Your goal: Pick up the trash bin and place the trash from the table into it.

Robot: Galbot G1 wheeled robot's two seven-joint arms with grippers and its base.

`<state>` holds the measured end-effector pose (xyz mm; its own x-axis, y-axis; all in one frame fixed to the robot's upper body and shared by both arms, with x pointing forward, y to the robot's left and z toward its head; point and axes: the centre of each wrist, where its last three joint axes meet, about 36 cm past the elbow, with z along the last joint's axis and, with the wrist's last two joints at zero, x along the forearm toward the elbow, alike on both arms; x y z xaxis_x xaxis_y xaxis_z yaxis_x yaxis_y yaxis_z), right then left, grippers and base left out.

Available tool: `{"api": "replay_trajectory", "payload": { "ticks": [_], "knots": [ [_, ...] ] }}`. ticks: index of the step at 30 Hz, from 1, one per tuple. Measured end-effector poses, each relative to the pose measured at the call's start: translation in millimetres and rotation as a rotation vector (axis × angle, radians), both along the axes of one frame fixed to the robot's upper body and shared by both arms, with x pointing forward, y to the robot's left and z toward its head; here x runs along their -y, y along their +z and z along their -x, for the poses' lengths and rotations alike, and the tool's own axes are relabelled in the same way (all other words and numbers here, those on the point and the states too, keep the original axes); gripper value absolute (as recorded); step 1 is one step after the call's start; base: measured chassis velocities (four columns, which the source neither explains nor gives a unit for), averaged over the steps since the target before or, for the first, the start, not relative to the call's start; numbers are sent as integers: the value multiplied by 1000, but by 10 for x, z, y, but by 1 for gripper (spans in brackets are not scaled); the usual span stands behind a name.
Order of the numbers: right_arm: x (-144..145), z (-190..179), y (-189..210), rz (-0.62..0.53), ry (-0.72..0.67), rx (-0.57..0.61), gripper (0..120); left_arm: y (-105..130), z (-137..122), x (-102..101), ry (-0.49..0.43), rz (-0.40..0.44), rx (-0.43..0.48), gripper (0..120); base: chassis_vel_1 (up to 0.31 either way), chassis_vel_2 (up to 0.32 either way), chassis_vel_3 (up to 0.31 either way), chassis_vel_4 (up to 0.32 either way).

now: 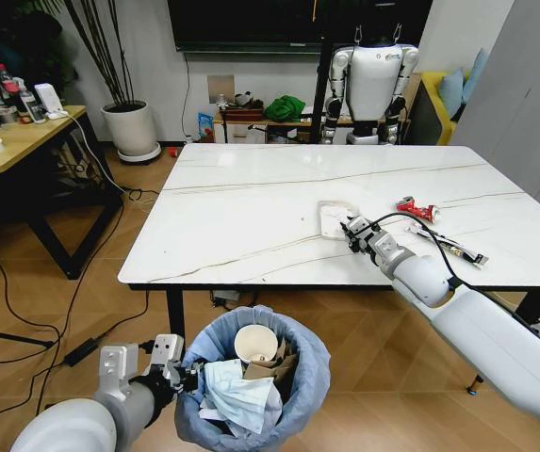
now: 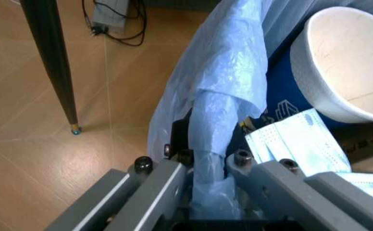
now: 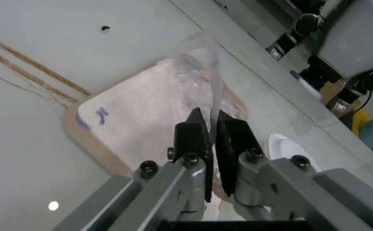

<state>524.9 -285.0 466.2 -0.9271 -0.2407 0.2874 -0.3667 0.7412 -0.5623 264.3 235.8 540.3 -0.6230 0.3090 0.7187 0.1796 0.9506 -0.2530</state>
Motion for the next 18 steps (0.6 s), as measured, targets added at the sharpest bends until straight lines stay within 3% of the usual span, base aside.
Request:
{"api": "replay_trajectory", "payload": {
  "ticks": [10, 18],
  "knots": [
    [-27, 45, 103, -44, -7, 26, 0, 1, 0, -8, 0, -4, 0, 0, 0, 0, 0, 0],
    [-107, 195, 524, -210, 21, 25, 0, -2, 5, -15, 7, -10, -2, 0, 0, 0, 0, 0]
  ]
}}
